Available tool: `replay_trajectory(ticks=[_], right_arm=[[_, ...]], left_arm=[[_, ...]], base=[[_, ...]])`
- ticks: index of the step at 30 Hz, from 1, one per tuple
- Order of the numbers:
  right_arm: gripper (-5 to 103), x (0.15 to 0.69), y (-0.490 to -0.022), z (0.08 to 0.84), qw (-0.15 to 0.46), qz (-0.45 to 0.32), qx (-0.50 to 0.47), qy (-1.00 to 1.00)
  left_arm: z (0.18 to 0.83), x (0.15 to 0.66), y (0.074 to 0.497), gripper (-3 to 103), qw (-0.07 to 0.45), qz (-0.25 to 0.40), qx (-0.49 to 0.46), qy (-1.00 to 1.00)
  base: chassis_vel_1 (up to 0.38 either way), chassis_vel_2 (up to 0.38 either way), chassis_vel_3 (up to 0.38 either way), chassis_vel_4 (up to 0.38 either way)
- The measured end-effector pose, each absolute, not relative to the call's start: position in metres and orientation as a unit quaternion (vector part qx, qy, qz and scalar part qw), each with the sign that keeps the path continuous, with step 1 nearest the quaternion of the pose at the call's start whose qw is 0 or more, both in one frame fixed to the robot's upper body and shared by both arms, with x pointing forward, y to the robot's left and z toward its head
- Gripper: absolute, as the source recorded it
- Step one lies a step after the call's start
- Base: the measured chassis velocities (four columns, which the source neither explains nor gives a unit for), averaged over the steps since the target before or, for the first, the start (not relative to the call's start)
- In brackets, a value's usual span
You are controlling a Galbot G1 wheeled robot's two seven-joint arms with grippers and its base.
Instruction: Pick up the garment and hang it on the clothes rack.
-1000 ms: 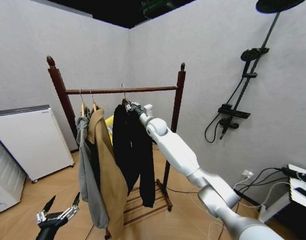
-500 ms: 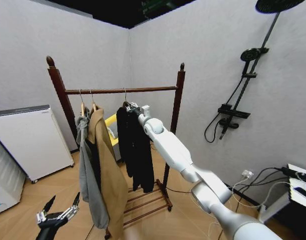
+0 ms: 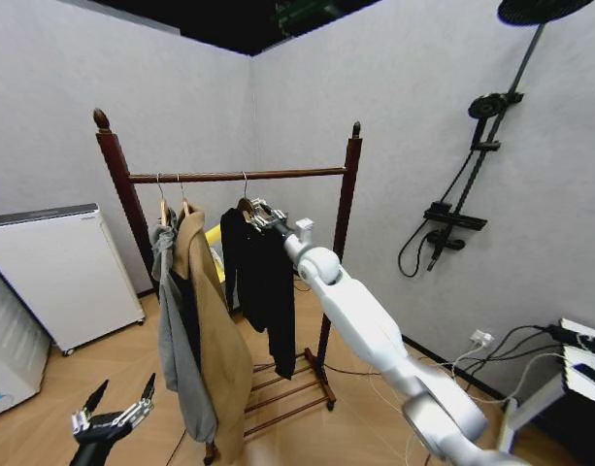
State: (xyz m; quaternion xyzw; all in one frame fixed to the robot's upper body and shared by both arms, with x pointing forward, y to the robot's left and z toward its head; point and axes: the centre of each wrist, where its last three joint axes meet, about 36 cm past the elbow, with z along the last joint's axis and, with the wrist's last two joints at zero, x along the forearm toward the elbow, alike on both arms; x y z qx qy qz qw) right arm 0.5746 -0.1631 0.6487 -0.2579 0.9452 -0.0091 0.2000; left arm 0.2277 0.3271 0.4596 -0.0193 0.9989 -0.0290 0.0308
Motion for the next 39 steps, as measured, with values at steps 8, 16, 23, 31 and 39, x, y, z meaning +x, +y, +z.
replay_trajectory(ticks=[8, 16, 23, 31, 39], right_arm=[[92, 0.483, -0.238, 0.585, 0.168, -0.008, -0.162, 0.972], [100, 0.366, -0.281, 0.529, 0.142, -0.029, -0.084, 0.986], [100, 0.278, -0.277, 0.476, 0.106, -0.031, -0.026, 0.994], [100, 0.260, -0.271, 0.461, 0.093, -0.029, -0.018, 0.995], [100, 0.262, -0.271, 0.460, 0.094, -0.028, -0.019, 0.995]], left_arm=[[0.460, 0.228, 0.327, 100, 0.031, -0.029, -0.020, 0.999], [0.460, 0.228, 0.327, 100, 0.031, -0.029, -0.019, 0.999], [0.460, 0.228, 0.327, 100, 0.031, -0.029, -0.019, 0.999], [0.460, 0.228, 0.327, 100, 0.031, -0.029, -0.019, 0.999], [0.460, 0.228, 0.327, 100, 0.031, -0.029, -0.019, 0.999]], base=[[0.000, 0.000, 0.000, 0.000], [0.000, 0.000, 0.000, 0.000], [0.000, 0.000, 0.000, 0.000], [0.000, 0.000, 0.000, 0.000], [0.000, 0.000, 0.000, 0.000]])
